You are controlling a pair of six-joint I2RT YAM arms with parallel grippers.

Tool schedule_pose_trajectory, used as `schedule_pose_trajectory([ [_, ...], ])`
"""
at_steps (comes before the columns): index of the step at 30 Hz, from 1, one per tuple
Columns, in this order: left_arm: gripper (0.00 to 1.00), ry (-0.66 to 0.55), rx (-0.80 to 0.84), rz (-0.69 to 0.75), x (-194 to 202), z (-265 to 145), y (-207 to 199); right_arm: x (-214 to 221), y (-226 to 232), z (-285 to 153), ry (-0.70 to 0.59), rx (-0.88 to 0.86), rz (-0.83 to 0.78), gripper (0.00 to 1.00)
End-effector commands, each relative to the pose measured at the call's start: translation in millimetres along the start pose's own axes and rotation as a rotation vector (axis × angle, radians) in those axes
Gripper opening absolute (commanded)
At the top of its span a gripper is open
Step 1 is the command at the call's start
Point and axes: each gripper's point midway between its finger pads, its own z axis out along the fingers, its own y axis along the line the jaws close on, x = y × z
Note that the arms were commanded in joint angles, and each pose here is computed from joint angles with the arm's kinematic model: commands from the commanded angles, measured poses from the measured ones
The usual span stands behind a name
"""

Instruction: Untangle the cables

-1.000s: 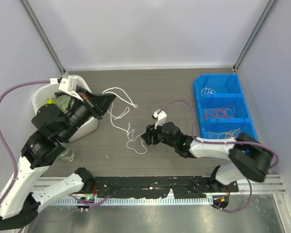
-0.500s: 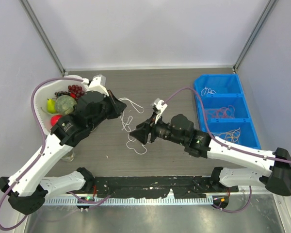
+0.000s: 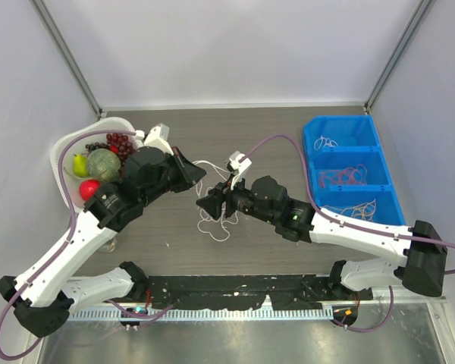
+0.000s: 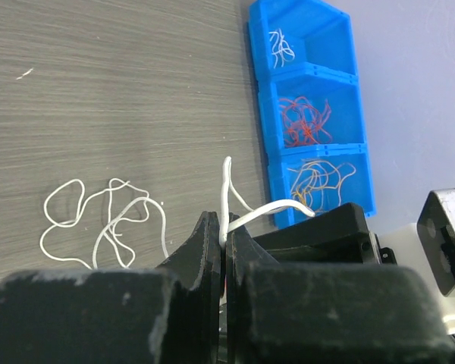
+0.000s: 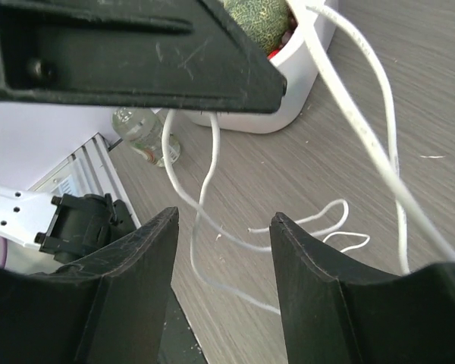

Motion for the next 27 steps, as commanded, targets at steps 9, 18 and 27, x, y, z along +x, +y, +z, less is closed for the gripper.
schedule_pose_trajectory([
  [9, 0.00, -0.014, 0.094, -0.043, -6.8, 6.2, -23.7, -18.6, 9.3, 13.5, -0.065, -0.038, 0.005, 0.22],
  [18, 0.73, -0.128, -0.024, 0.040, -17.1, -2.4, 14.8, -35.9, -28.0, -13.7, -0.150, 0.058, 0.078, 0.01],
  [27, 0.86, -0.236, -0.064, 0.137, -21.4, -35.7, 49.6, -97.5, -177.4, -48.3, -0.259, 0.385, 0.299, 0.01],
])
